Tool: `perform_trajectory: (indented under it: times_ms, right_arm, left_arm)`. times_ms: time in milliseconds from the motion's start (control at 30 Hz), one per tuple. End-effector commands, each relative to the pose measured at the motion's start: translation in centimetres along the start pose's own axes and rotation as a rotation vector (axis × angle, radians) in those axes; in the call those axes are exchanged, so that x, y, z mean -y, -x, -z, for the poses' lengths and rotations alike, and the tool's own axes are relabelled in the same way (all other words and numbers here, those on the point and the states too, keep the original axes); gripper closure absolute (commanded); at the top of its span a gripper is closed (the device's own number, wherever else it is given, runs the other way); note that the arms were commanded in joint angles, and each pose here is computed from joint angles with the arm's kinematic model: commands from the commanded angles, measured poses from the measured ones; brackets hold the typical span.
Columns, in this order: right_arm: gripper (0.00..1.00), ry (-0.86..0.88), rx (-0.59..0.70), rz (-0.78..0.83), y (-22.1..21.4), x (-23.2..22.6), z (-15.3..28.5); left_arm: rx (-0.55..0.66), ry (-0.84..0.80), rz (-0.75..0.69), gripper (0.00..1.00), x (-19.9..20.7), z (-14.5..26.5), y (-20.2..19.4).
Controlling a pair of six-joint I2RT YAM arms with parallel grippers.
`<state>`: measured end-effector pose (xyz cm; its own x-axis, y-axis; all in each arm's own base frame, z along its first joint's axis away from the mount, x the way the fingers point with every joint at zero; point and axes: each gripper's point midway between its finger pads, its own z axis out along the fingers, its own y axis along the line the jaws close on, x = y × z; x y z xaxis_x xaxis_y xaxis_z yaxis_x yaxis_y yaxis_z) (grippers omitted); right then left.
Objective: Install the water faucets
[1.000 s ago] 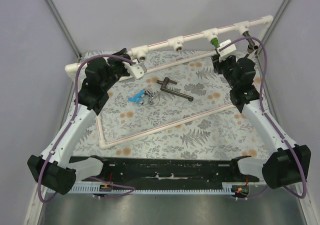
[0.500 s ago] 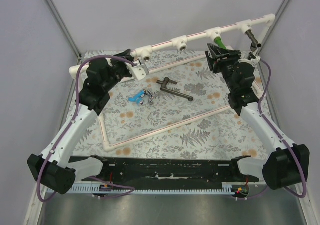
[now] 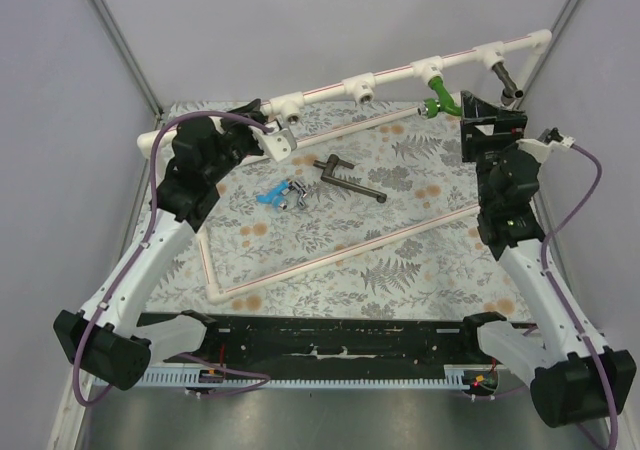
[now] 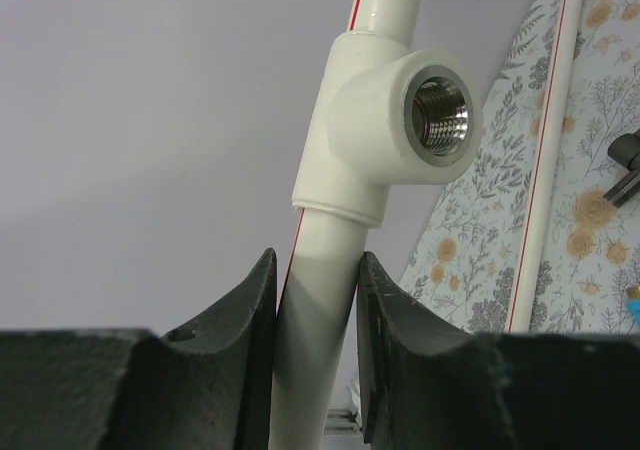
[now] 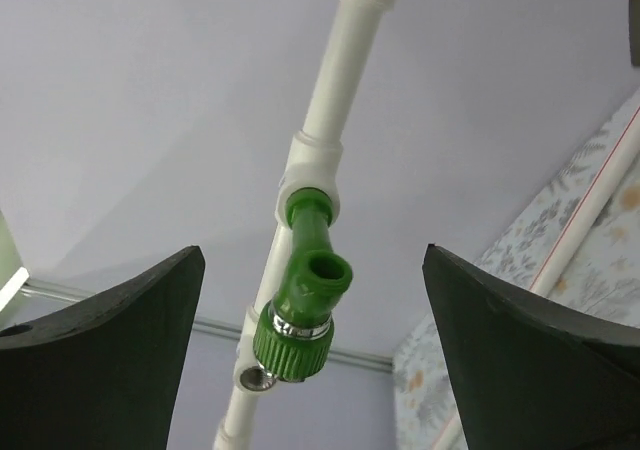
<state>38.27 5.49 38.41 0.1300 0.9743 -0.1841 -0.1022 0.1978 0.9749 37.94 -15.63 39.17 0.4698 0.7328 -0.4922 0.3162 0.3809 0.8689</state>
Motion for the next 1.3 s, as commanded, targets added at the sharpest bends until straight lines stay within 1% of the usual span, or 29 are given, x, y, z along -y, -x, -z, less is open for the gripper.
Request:
perform_trajectory:
  times_ms: [0,67,200,267,367,400,467,600,667,833,933,967,1000,1033,1067,1100,1133,1200,1267]
  right_arm:
    - [0.02,0.083,0.1,0.488,3.3,-2.8,2.2]
    - [0.02,0.127,0.079,0.767,3.6,-4.3,2.9]
    - [0.02,0.228,-0.008,1.436,3.9,-6.2,3.5]
    - [0.02,0.298,-0.066,1.711,3.6,-6.3,3.9]
    - [0.02,0.423,-0.178,2.041,2.6,-5.7,4.3]
    - [0.02,0.464,-0.215,2.123,2.2,-5.2,4.3]
    - [0.02,0.533,-0.248,2.27,1.6,-4.5,3.9]
    - [0.04,0.633,-0.295,2.416,0.4,-3.5,3.0]
    - [0.05,0.659,-0.298,2.456,0.0,-3.3,2.2]
    - [0.09,0.704,-0.232,2.482,-1.4,-3.3,-0.3]
    - [0.19,0.689,-0.216,2.413,-2.2,-3.2,-1.5]
    - [0.26,0.676,-0.214,2.372,-2.3,-3.3,-1.8]
    - [0.31,0.656,-0.232,2.316,-2.4,-3.0,-1.8]
    - [0.38,0.65,-0.22,2.256,-2.6,-3.4,-1.9]
    - [0.44,0.626,-0.233,2.149,-2.9,-3.4,-1.8]
    - [0.53,0.604,-0.241,2.064,-3.0,-3.3,-1.7]
    - [0.64,0.573,-0.247,1.965,-3.1,-3.3,-1.7]
    - [0.78,0.507,-0.259,1.728,-3.6,-3.3,-1.7]
    - [0.91,0.408,-0.233,1.397,-3.6,-3.9,-1.7]
  left_arm:
    - [-0.043,-0.02,0.163,0.98,1.6,0.1,-1.1]
    - [-0.042,-0.022,0.165,0.98,1.6,0.1,-1.1]
    - [-0.039,-0.023,0.165,0.98,1.5,0.1,-1.1]
    - [-0.037,-0.023,0.166,0.98,1.6,0.1,-1.1]
    - [-0.039,-0.028,0.17,0.98,1.7,0.1,-1.1]
    - [-0.039,-0.028,0.169,0.98,1.7,0.0,-1.1]
    - [-0.037,-0.029,0.169,0.98,1.7,0.1,-1.0]
    - [-0.043,-0.029,0.168,0.98,1.7,0.1,-1.1]
    - [-0.045,-0.027,0.168,0.98,1.7,0.1,-1.2]
    - [-0.047,-0.026,0.168,0.98,1.6,0.1,-1.2]
    - [-0.044,-0.028,0.168,0.98,1.7,0.1,-1.1]
    - [-0.042,-0.026,0.167,0.98,1.6,0.1,-1.1]
    - [-0.045,-0.027,0.167,0.98,1.7,0.1,-1.1]
    - [-0.046,-0.025,0.167,0.98,1.6,0.1,-1.1]
    - [-0.047,-0.028,0.168,0.98,1.7,0.1,-1.2]
    - [-0.047,-0.028,0.17,0.98,1.7,0.1,-1.3]
    - [-0.047,-0.028,0.168,0.98,1.7,0.1,-1.3]
    - [-0.045,-0.027,0.168,0.98,1.7,0.1,-1.2]
    - [-0.045,-0.029,0.168,0.98,1.7,0.1,-1.2]
